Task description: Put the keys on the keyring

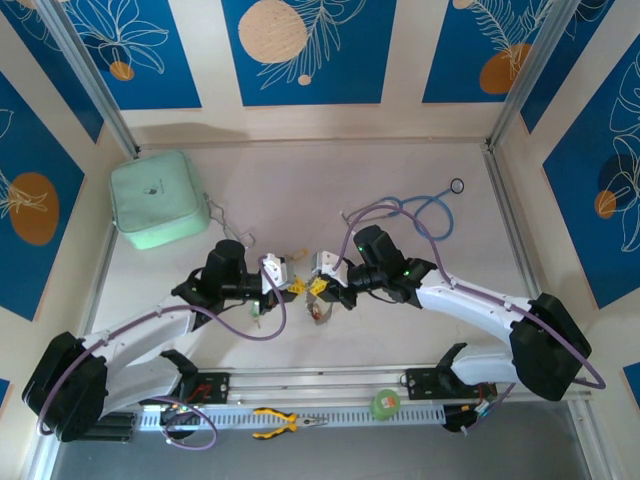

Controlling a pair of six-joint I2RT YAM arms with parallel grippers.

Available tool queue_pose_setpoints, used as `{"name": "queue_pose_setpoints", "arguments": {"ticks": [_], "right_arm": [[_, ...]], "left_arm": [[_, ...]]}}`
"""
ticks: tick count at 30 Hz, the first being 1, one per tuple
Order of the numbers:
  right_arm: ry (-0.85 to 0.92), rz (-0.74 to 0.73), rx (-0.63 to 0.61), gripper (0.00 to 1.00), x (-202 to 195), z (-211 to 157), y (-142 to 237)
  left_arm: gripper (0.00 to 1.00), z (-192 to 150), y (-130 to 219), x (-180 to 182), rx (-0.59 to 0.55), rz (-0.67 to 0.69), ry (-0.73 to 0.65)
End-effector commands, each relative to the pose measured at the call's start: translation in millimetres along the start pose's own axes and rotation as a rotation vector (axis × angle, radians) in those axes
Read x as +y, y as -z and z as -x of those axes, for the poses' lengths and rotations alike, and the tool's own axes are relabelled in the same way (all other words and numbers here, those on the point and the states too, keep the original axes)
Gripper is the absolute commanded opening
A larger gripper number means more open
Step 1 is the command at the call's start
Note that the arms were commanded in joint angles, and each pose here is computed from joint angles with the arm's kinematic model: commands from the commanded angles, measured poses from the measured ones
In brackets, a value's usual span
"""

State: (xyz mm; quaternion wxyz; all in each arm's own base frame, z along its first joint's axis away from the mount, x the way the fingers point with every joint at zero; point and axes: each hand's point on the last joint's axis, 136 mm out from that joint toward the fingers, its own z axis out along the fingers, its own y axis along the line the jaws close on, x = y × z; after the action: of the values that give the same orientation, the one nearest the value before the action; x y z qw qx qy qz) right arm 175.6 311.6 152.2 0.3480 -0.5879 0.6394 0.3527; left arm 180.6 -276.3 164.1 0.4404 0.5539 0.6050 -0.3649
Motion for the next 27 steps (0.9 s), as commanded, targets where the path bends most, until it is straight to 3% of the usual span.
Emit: {"name": "queue_pose_setpoints", "arguments": {"ticks": [1, 2, 3, 4, 6, 14, 22, 27], "right_arm": [[0.015, 0.027, -0.028, 0.0, 2.2, 17.6, 2.1], [0.022, 0.031, -0.017, 0.0, 3.2, 17.8, 2.5], [0.031, 0.03, -0.001, 0.0, 3.3, 17.8, 3.1], [0.041, 0.029, 0.015, 0.0, 4.1, 17.7, 3.6], [0.056, 0.027, 0.05, 0.0, 4.4, 17.2, 5.0], [0.117, 0.033, 0.233, 0.0, 7.9, 10.3, 3.7], [0.139, 0.007, 0.296, 0.0, 1.9, 15.5, 6.3], [0.153, 0.033, 0.289, 0.0, 8.5, 19.7, 1.7]], "left_arm": [[0.0, 7.0, 1.6, -0.7, -0.021, -0.004, -0.014], [0.0, 6.4, 2.0, 0.0, -0.012, -0.001, -0.013], [0.05, 5.4, 2.3, 1.7, 0.002, 0.008, -0.013], [0.17, 4.1, 2.9, 2.5, 0.016, 0.013, -0.016], [0.25, 3.0, 4.0, 3.3, 0.033, 0.018, -0.029], [0.21, 10.1, 6.4, 4.9, 0.044, 0.019, -0.065], [0.31, 8.6, 10.8, -3.7, 0.044, -0.005, -0.069], [0.22, 11.2, 11.5, -2.4, 0.031, 0.008, -0.08]]}}
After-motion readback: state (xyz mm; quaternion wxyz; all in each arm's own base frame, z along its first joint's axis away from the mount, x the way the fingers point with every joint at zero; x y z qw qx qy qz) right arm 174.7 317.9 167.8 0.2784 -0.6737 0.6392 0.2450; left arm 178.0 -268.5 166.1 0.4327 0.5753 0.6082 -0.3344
